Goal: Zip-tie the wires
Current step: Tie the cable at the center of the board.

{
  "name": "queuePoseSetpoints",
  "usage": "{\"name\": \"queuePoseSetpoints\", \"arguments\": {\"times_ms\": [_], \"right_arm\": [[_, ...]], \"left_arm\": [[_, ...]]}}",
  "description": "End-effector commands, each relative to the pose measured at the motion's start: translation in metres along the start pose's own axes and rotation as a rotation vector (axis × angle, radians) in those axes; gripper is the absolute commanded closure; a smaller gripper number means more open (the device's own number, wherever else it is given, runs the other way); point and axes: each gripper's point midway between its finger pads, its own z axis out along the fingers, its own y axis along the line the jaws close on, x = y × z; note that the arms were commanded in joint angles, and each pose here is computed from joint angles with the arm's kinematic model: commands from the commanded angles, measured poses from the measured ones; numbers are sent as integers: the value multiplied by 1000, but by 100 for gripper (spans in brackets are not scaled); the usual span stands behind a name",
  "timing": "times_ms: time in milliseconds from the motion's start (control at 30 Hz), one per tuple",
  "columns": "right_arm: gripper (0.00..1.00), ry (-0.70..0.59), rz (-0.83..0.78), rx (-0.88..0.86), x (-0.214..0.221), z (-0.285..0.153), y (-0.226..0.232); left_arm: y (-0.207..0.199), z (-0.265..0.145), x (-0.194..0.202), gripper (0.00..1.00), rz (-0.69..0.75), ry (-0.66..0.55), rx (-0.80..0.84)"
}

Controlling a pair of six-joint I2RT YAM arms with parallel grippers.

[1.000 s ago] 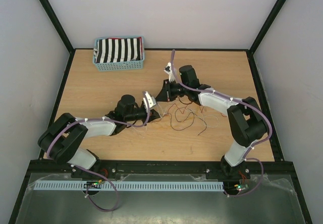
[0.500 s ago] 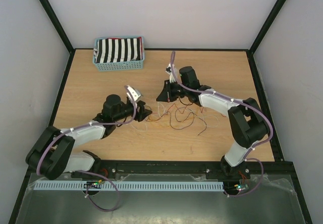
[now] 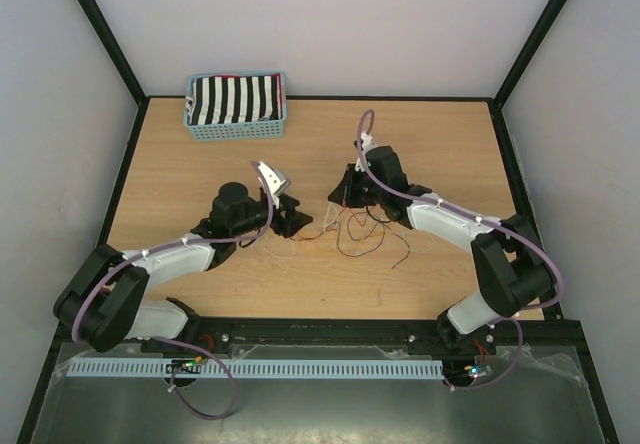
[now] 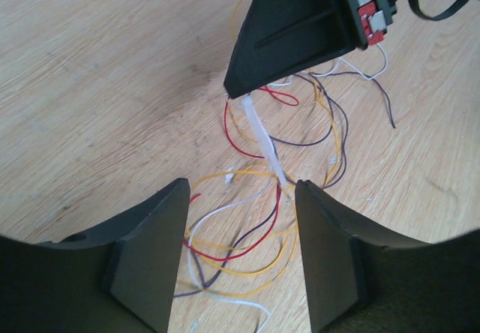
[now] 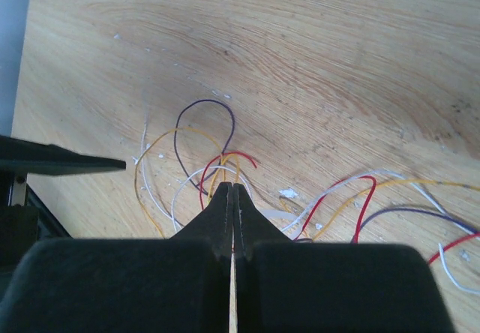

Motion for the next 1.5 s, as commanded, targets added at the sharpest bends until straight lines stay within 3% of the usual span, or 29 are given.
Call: {"name": "queuePoseSetpoints", "arguments": {"times_ms": [0, 433, 1200, 1467], "right_arm": [[100, -68, 61, 32, -8, -6, 1], [100, -88, 99, 29, -5, -9, 1], [100, -129, 175, 13, -3, -13, 3], [100, -136, 195, 11, -3, -14, 2]], "left_arm": [[-9, 17, -19, 42, -27, -35, 40], [-22, 50, -17, 47, -55, -56, 102], [-19, 82, -13, 73, -101, -83, 127], [-19, 87, -10, 70, -113, -80, 129]]}}
